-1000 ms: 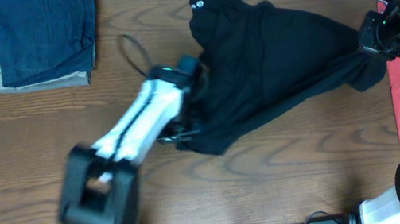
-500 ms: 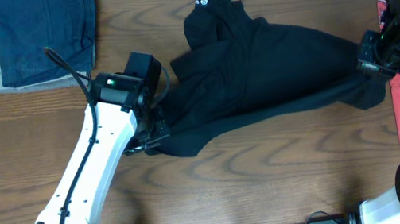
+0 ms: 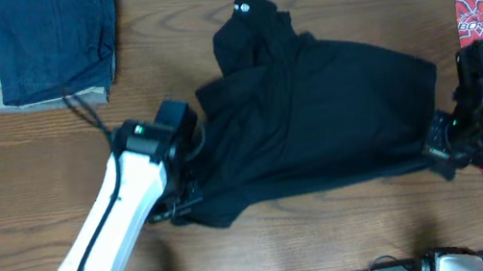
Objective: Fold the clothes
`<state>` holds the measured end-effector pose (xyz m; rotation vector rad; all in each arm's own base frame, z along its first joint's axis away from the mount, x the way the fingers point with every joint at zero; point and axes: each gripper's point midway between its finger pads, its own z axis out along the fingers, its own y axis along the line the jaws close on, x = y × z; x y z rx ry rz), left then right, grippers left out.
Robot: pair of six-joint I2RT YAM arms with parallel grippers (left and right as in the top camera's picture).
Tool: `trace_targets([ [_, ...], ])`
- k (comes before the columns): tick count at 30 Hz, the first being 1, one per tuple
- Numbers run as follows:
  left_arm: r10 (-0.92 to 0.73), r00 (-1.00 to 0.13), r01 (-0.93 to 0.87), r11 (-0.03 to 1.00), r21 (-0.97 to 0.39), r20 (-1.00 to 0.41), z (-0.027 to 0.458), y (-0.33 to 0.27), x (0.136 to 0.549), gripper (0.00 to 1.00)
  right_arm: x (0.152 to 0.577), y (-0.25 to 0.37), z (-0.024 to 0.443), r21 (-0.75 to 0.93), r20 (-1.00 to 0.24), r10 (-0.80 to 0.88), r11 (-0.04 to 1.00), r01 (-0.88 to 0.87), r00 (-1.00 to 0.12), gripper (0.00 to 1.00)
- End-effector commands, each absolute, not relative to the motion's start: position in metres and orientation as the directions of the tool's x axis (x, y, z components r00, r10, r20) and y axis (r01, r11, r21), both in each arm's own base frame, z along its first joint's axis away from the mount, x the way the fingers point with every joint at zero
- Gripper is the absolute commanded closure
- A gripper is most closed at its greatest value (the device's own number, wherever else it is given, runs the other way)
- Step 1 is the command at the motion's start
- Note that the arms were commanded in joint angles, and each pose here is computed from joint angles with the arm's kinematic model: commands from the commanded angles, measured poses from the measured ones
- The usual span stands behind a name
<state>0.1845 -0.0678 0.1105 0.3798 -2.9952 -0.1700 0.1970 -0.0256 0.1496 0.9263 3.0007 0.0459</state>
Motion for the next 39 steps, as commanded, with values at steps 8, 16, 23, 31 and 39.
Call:
trace_targets([
  [8, -0.313, -0.942, -0.300, 0.947, 0.114, 0.121, 0.096, -0.052, 0.133, 0.70, 0.175, -0.012, 0.110, 0.052, 0.097, 0.590, 0.801, 0.597, -0.801, 0.90],
  [16, -0.305, -0.947, -0.300, 0.952, 0.060, 0.096, 0.094, -0.061, 0.144, 0.68, 0.180, -0.007, 0.110, 0.085, 0.098, 0.589, 0.798, 0.596, -0.802, 0.58],
  [23, -0.231, -0.962, -0.214, 0.969, -0.125, -0.147, 0.099, -0.090, 0.213, 0.17, 0.208, 0.008, 0.115, 0.237, 0.035, 0.509, 0.831, 0.502, -0.860, 0.01],
  [31, -0.123, -0.917, 0.005, 0.948, -0.317, -0.381, 0.109, -0.141, 0.292, 0.50, 0.225, 0.021, 0.121, 0.344, -0.007, 0.461, 0.834, 0.431, -0.887, 0.30],
  [39, -0.121, -0.876, 0.064, 0.931, -0.360, -0.467, 0.079, -0.170, 0.350, 0.81, 0.223, 0.021, 0.121, 0.341, 0.001, 0.461, 0.834, 0.433, -0.888, 0.48],
])
